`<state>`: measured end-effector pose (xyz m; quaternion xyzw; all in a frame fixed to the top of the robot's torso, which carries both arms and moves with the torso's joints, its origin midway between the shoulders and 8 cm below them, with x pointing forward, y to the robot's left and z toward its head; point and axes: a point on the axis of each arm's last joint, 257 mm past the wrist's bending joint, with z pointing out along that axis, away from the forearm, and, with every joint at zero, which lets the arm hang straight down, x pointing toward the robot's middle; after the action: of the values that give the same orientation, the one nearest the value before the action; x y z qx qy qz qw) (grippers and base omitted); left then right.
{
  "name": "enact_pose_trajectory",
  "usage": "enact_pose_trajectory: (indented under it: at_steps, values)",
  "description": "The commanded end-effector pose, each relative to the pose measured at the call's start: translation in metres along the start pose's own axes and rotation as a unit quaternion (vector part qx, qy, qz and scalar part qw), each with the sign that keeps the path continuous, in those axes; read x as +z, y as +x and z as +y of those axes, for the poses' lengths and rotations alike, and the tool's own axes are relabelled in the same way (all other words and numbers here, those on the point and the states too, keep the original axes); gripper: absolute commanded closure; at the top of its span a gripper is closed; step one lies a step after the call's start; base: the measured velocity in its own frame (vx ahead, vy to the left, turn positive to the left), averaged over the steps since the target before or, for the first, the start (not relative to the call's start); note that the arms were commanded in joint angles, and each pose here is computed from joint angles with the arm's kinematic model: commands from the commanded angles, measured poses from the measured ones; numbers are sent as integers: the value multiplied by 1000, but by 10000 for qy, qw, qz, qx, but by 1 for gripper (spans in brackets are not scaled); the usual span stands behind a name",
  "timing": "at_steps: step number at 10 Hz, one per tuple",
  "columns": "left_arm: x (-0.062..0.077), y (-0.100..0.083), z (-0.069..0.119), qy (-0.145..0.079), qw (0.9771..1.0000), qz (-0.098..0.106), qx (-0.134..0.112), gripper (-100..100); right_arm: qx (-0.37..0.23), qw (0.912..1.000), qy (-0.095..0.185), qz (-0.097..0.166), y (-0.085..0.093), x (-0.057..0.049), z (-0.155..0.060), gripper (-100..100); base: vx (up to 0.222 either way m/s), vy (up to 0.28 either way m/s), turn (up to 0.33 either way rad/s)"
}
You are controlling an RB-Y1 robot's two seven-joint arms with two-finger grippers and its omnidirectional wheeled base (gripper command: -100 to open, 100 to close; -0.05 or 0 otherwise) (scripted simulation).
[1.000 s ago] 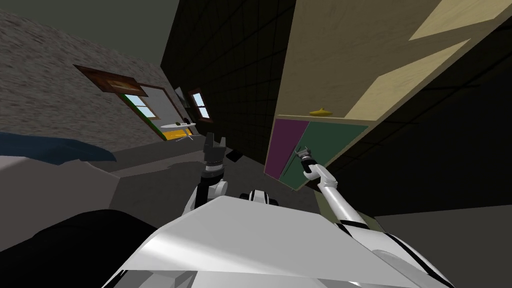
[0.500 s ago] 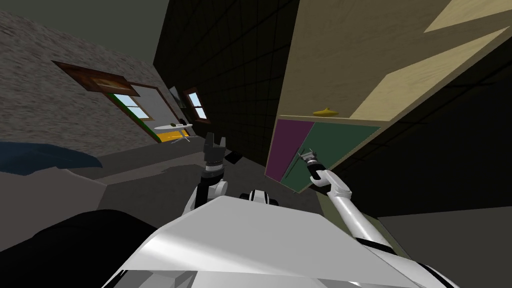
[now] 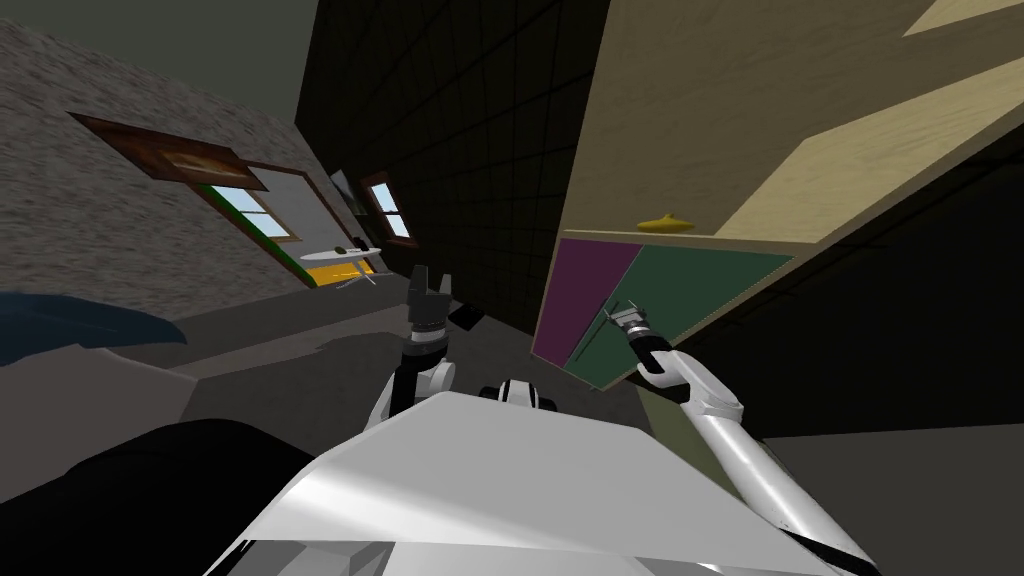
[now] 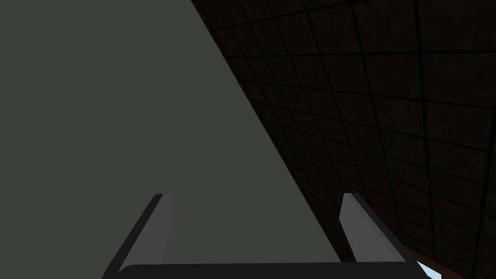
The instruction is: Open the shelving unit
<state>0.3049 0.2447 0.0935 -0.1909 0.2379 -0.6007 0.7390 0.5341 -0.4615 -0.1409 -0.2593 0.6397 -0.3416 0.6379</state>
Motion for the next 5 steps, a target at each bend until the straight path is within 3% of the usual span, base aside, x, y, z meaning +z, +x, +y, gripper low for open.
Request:
enact_pose_trajectory:
  at_steps: [1,2,3,4,5]
  values:
    - [0,0,0,1,10000,0,0,0,-125,9999,11,112,19,-18,-13,-100,90,79,-39]
    - [0,0,0,1,10000,0,-1,0,-152,9997,-7,-216,-2,-24,-32,-100,120,120,-103]
    - [0,0,0,0,10000,0,0,0,-180,9996,-20,-202,0,-32,-32,-100,136,104,-126]
    - [0,0,0,1,10000,0,0,0,-199,9997,-114,-50,15,-43,-24,-100,91,39,-21]
    - [0,0,0,1,10000,0,0,0,-238,9990,-119,-363,-5,-48,-44,-100,177,127,-127]
